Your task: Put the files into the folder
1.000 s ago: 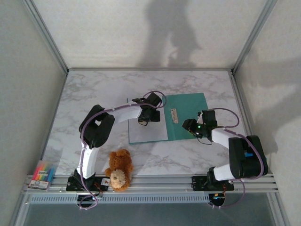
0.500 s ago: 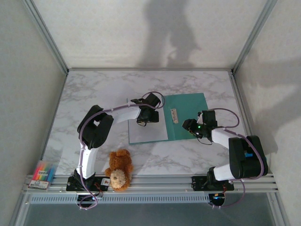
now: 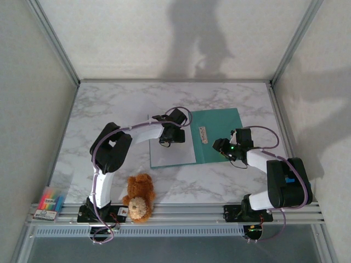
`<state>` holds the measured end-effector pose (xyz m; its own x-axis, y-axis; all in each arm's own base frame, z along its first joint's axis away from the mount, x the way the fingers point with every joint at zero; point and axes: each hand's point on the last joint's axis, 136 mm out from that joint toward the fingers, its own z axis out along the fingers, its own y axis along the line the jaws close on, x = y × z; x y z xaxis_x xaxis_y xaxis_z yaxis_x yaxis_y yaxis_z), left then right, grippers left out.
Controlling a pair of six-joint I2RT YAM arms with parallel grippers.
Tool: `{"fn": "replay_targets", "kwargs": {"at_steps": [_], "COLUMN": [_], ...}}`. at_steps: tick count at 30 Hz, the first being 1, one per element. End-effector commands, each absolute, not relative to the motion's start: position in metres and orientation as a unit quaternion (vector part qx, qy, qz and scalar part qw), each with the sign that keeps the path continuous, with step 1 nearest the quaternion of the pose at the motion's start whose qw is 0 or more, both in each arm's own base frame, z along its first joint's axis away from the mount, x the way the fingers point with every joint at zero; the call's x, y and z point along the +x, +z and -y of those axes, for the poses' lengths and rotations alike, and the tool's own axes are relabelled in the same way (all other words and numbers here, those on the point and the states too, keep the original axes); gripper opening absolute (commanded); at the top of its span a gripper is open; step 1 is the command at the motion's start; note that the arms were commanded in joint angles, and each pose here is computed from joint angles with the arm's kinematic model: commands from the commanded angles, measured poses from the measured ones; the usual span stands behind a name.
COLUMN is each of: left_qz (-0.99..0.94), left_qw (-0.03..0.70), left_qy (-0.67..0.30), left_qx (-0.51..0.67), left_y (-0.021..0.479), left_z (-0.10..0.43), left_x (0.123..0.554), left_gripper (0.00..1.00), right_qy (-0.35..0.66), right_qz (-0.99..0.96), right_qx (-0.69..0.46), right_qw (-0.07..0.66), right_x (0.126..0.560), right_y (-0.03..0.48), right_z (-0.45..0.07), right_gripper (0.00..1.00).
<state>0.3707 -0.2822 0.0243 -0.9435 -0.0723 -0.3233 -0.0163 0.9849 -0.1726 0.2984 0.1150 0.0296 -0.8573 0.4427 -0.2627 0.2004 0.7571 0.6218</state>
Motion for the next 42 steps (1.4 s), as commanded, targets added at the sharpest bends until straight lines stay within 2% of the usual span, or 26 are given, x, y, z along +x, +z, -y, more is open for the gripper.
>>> {"fn": "replay_targets", "kwargs": {"at_steps": [1,12,28,35,42], "left_qz": [-0.980,-0.966,-0.955,-0.956,-0.950], "left_qw": [0.176,0.228,0.259,0.255,0.277], "left_qy": [-0.086,-0.120,-0.134,-0.133,-0.140], "left_qx": [-0.022,-0.029,-0.055,-0.056,-0.040], "left_y": [0.049,0.100,0.109,0.104,0.119], "left_z": [0.278,0.285,0.285,0.285,0.304], "left_x": [0.375,0.389,0.399,0.398,0.393], "left_gripper": [0.74,0.74,0.75,0.75,0.77], "right_qy": [0.275,0.287,0.301,0.277,0.260], "right_qz": [-0.927,-0.928,-0.936,-0.942,-0.933], "right_qx": [0.195,0.177,0.133,0.105,0.140], "right_qw": [0.163,0.158,0.126,0.160,0.205], "right_x": [0.276,0.273,0.269,0.291,0.330], "right_y": [0.010,0.019,0.028,0.068,0.084], "right_z": [-0.108,-0.116,-0.154,-0.148,-0.126], "right_gripper": [0.50,0.50,0.51,0.54,0.54]}}
